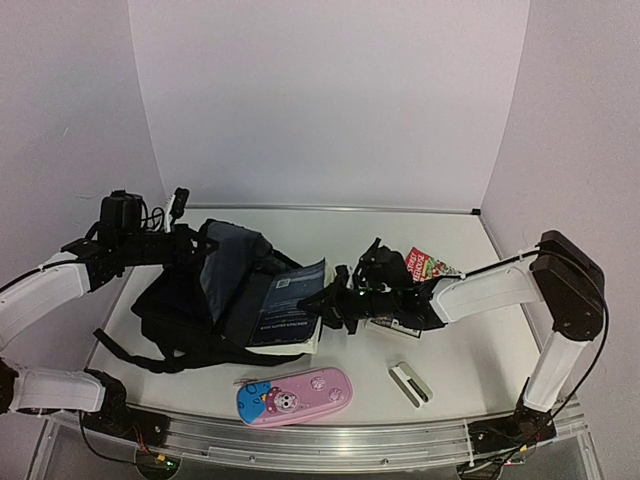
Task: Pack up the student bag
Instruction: Place the book in the student bag.
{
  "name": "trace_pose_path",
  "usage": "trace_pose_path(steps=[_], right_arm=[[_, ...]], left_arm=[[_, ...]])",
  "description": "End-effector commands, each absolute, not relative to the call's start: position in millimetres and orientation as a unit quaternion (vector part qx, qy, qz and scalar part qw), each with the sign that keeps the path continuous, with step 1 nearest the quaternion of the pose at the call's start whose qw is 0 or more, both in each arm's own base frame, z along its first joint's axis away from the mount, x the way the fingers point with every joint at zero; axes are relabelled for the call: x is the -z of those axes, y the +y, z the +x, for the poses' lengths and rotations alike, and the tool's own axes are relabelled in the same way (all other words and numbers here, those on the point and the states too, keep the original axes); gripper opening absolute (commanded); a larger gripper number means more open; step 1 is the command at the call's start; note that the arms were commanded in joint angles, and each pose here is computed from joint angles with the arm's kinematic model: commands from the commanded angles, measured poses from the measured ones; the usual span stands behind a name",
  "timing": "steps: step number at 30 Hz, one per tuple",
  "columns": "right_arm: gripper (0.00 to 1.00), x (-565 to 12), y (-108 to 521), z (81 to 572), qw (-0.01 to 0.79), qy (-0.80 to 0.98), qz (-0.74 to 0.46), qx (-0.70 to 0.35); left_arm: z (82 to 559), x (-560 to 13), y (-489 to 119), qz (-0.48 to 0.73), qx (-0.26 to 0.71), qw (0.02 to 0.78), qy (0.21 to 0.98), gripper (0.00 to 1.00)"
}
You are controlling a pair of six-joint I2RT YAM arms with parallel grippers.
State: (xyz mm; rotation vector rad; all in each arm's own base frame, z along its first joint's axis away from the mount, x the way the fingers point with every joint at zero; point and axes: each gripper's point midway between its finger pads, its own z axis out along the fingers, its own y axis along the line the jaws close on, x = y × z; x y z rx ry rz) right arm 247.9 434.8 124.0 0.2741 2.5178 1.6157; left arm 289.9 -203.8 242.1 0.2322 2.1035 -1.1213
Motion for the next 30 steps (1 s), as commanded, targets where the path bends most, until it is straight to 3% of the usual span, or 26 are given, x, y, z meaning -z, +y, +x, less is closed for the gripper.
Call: trace_pose_path(steps=[1,9,20,30], right_arm=[[0.0,-155.0,460.1,242.3,0.057,0.801,0.061,-0.593],[0.0,-157.9,486.9,261.0,0.06,0.77,0.07,-0.631],[0.0,-176.6,511.9,299.3,0.122,0.731,0.083,-0.666],[0.0,-171.8,470.1,325.3,0.182,0.725,0.182,-0.639]], left_arm=[[278.9,-308.6,-222.8,0.195,0.491,0.422,0.737,0.0],[262.1,-333.5,-236.4,0.247,0.544,0.409,0.69,0.0],[258.6,-339.3,-258.6,0.278,0.571,0.377,0.674,0.0],[254.3,-336.5,-278.6,0.3,0.569,0.362,0.675,0.0]])
